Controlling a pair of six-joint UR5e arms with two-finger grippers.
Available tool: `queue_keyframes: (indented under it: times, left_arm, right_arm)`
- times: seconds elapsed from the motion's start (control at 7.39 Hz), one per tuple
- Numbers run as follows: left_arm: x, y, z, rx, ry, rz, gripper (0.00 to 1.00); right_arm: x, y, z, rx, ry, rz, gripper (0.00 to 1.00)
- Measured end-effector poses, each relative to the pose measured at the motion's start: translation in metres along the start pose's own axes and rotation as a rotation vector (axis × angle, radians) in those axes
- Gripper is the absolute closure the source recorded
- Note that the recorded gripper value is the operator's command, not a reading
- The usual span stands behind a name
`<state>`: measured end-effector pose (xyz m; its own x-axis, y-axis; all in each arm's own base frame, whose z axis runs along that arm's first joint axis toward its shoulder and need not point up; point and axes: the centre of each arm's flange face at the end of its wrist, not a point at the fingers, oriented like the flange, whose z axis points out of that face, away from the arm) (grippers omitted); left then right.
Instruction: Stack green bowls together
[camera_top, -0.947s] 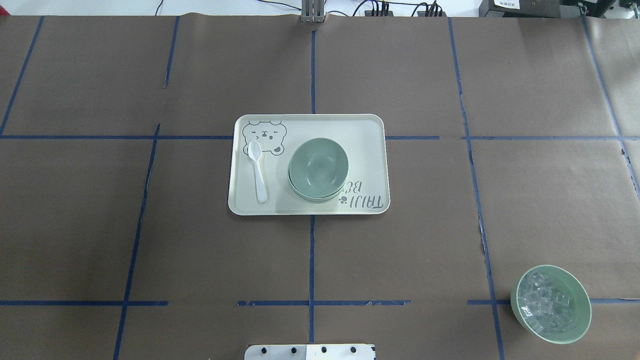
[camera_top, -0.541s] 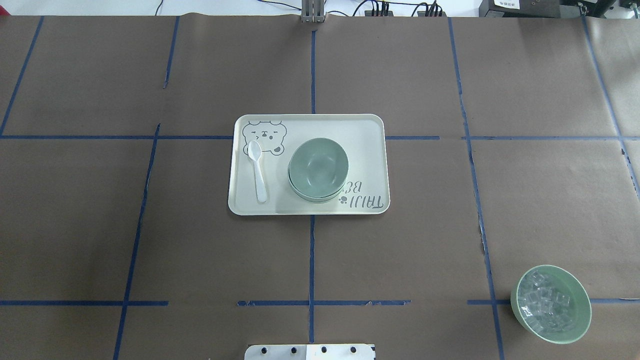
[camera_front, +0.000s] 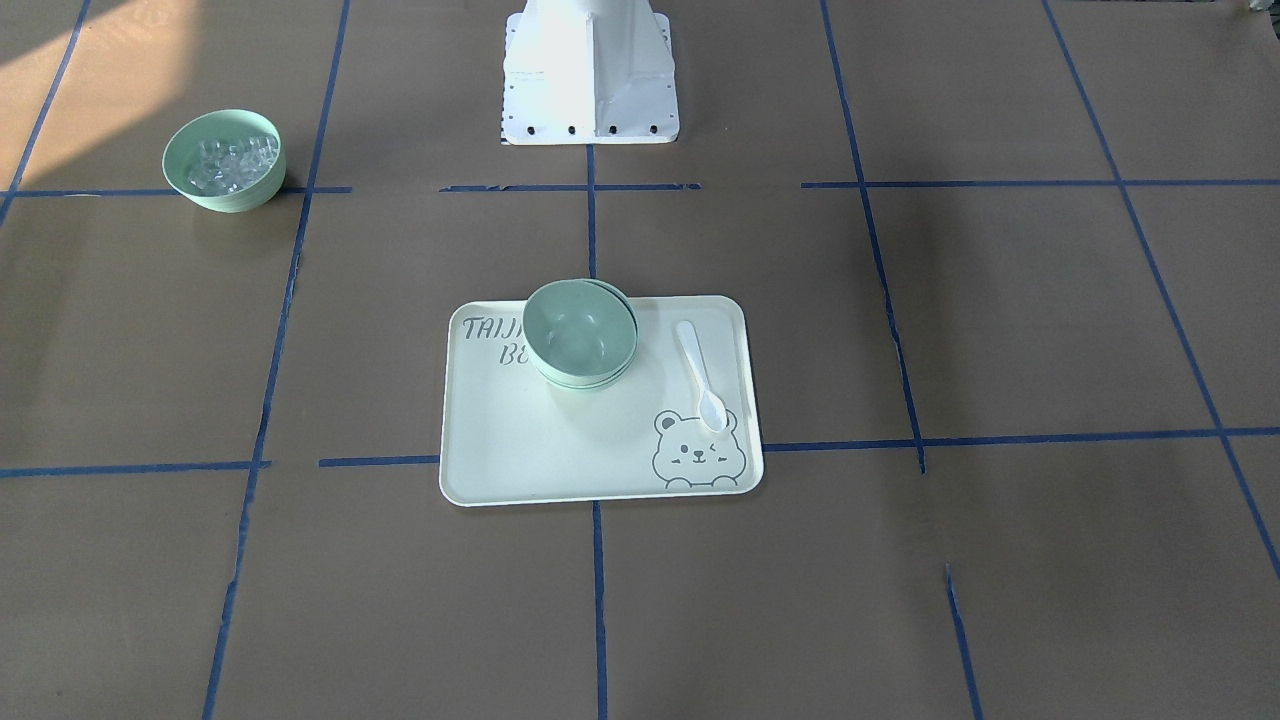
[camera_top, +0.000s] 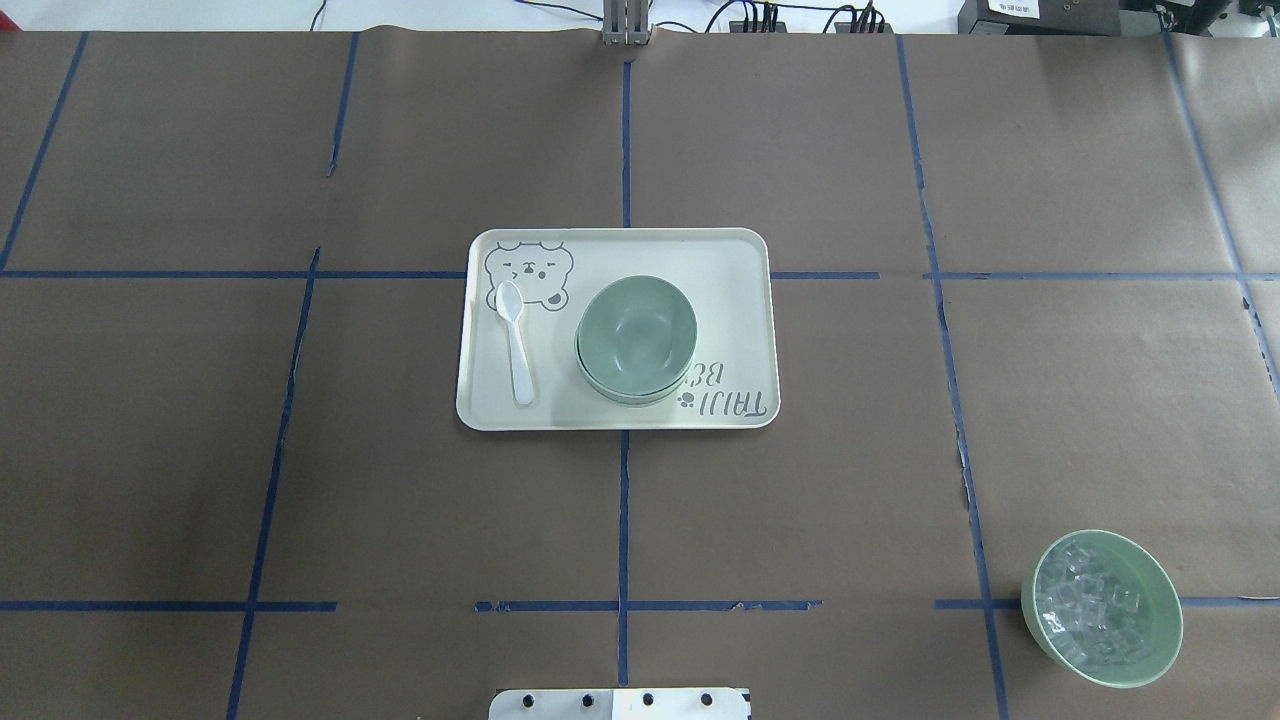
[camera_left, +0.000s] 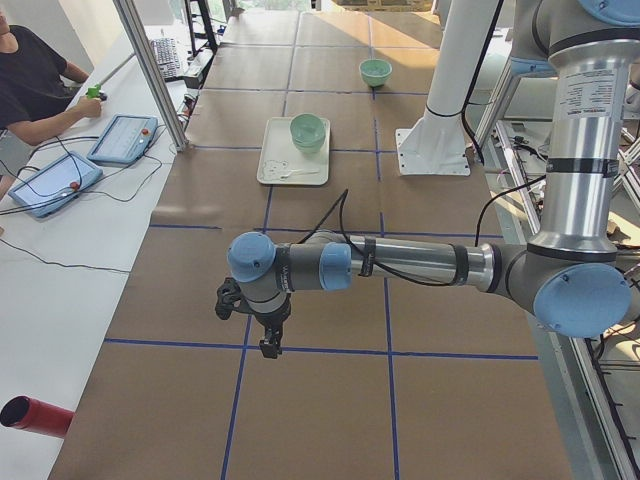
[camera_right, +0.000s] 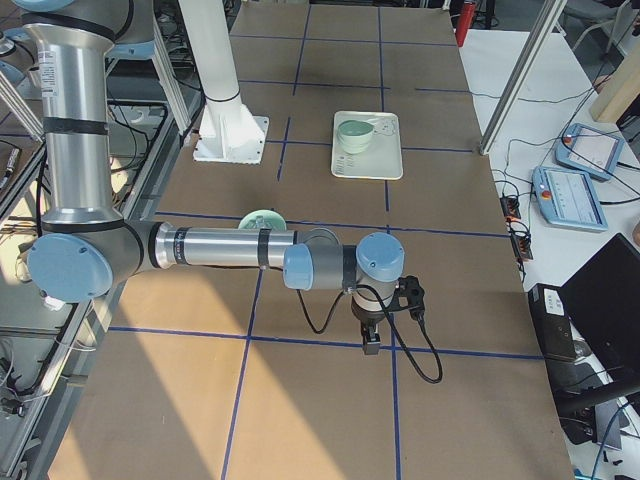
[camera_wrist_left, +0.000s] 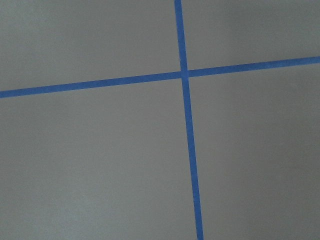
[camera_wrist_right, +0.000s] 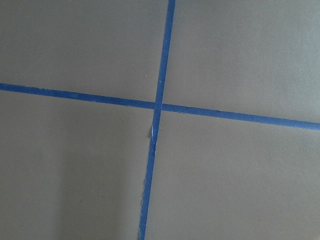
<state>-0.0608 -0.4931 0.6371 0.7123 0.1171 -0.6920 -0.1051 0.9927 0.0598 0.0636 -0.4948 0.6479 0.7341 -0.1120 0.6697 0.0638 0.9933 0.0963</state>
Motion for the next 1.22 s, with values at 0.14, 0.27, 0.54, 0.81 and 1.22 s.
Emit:
queue_keyframes:
  times: [0.14, 0.27, 0.54, 0.81, 1.22]
  left_arm:
    - [-0.0008, -0.0008, -0.0027, 0.010, -0.001, 0.003, 0.00]
    - [-0.0015, -0.0014, -0.0052, 0.019, -0.002, -0.003, 0.00]
    - [-0.0019, -0.0032, -0.0091, 0.047, -0.005, -0.027, 0.00]
    - [-0.0015, -0.0044, -0.0102, 0.058, -0.007, -0.031, 0.00]
    - [-0.0017, -0.0047, -0.0100, 0.059, -0.007, -0.032, 0.00]
  right_arm:
    - [-0.0007, -0.0015, -0.0009, 0.002, 0.000, -0.002, 0.00]
    - [-0.0011, -0.0024, -0.0015, 0.003, 0.001, -0.003, 0.00]
    - [-0.0020, -0.0042, -0.0027, 0.006, 0.002, -0.006, 0.00]
    - [-0.0026, -0.0052, -0.0035, 0.007, 0.002, -0.007, 0.00]
    - [-0.0028, -0.0051, -0.0035, 0.007, 0.001, -0.006, 0.00]
